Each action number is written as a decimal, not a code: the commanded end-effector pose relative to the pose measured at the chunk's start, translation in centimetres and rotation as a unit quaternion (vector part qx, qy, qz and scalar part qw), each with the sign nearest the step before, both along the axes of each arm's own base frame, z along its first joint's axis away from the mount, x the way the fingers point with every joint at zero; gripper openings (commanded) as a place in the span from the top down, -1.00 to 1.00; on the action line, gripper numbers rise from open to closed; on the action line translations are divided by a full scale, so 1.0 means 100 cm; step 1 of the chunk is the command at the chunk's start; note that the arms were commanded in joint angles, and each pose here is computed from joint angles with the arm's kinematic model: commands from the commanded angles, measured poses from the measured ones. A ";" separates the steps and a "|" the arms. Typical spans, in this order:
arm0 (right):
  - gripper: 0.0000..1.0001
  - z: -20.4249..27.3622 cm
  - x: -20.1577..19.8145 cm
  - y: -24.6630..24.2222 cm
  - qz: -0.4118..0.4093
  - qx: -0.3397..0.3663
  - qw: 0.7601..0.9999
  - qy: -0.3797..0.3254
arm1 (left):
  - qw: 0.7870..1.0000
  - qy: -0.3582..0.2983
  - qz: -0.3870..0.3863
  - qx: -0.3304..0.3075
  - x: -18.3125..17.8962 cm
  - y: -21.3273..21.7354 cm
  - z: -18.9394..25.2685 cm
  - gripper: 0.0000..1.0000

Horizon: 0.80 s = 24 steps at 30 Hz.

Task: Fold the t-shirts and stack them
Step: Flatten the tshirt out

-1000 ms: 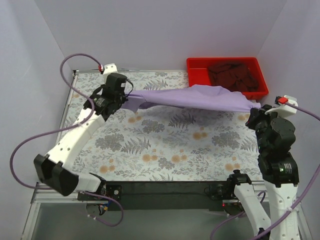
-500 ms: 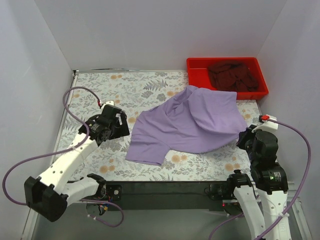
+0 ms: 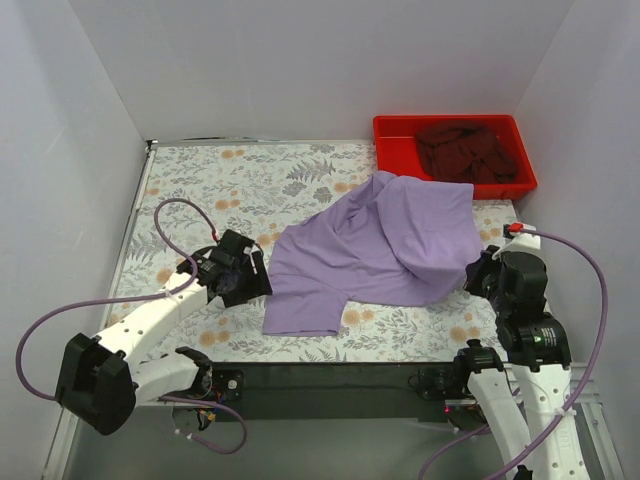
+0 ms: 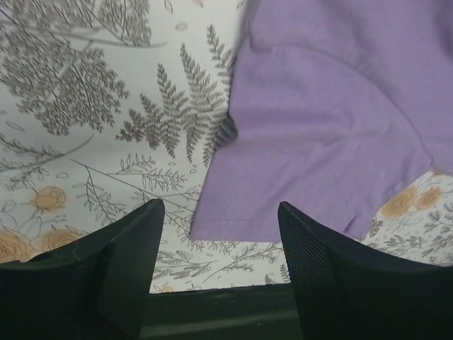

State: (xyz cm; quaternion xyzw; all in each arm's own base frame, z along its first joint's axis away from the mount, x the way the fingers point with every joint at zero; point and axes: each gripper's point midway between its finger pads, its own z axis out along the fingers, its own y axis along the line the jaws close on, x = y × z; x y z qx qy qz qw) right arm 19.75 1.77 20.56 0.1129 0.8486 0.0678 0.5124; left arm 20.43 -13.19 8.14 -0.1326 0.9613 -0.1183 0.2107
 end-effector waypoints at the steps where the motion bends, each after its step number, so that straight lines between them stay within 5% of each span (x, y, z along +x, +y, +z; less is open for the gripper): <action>1: 0.92 0.001 0.008 0.012 0.031 0.010 0.999 -0.011 | 0.999 0.029 -0.001 -0.028 -0.018 -0.016 -0.006 -0.28; 8: 0.92 -0.011 0.013 0.022 0.054 0.025 0.998 -0.005 | 0.997 0.067 -0.008 0.032 -0.035 -0.013 -0.031 -0.30; 14: 0.92 -0.019 0.014 0.027 0.066 0.029 0.997 -0.001 | 0.991 0.073 -0.011 0.111 -0.037 -0.010 -0.044 0.01; 24: 0.92 -0.021 0.015 0.022 0.061 0.015 0.998 -0.004 | 0.984 0.088 -0.029 0.151 -0.048 -0.020 -0.062 0.11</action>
